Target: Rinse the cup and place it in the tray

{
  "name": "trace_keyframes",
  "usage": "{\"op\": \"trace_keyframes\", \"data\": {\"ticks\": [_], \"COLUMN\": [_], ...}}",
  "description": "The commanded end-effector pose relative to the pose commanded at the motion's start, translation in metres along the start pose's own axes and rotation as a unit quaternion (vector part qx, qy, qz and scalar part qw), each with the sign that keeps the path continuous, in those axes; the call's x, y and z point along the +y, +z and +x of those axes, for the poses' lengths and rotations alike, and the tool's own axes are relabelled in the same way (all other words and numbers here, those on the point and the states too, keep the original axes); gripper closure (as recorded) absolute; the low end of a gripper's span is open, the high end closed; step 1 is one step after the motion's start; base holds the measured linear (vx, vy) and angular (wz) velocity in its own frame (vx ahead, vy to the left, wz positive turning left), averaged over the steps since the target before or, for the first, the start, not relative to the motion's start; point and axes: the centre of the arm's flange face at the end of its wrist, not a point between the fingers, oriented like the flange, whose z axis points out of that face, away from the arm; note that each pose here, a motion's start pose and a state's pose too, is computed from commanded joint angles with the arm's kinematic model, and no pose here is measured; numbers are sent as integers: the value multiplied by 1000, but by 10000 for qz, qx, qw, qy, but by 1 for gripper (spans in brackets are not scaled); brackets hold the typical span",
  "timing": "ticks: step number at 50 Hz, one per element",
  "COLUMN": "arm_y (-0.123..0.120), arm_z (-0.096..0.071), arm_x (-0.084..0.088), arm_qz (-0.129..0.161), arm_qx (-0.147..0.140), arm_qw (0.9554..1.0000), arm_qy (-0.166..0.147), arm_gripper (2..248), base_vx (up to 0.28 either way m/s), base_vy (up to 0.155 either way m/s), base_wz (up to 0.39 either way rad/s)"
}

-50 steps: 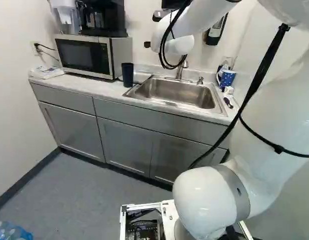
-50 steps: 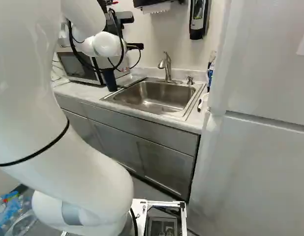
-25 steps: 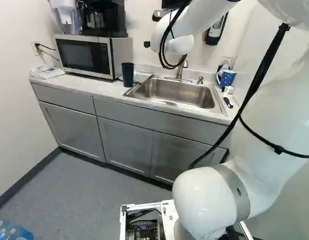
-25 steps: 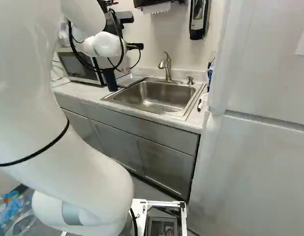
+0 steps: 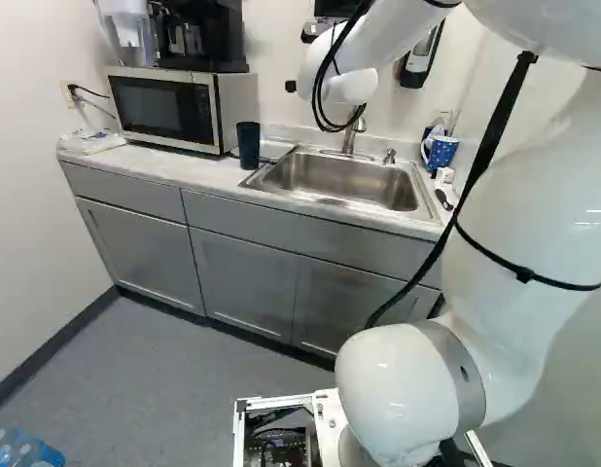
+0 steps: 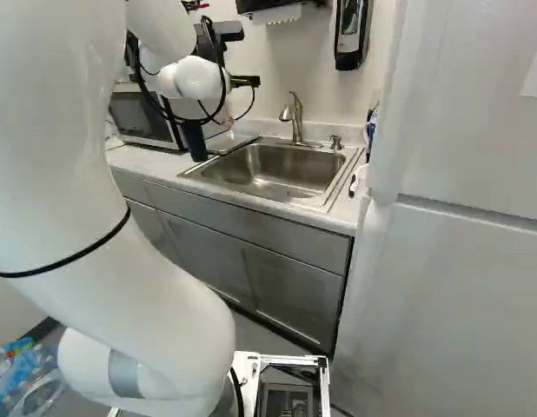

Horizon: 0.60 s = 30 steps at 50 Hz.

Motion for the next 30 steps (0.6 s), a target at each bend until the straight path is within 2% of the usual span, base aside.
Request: {"op": "trace_keyframes", "data": {"ticks": [17, 30], "arm_y": [24, 40], "arm_z": [1, -1], "arm_x": [19, 35], "arm_qz": [-170, -303], "arm_qx": [-10, -161], "arm_qw": [9999, 9994], "arm_qy": [16, 34], "arm_gripper": [3, 3], "base_vx": [0, 0], "base_vy": [0, 0], "base_wz": [0, 0]}}
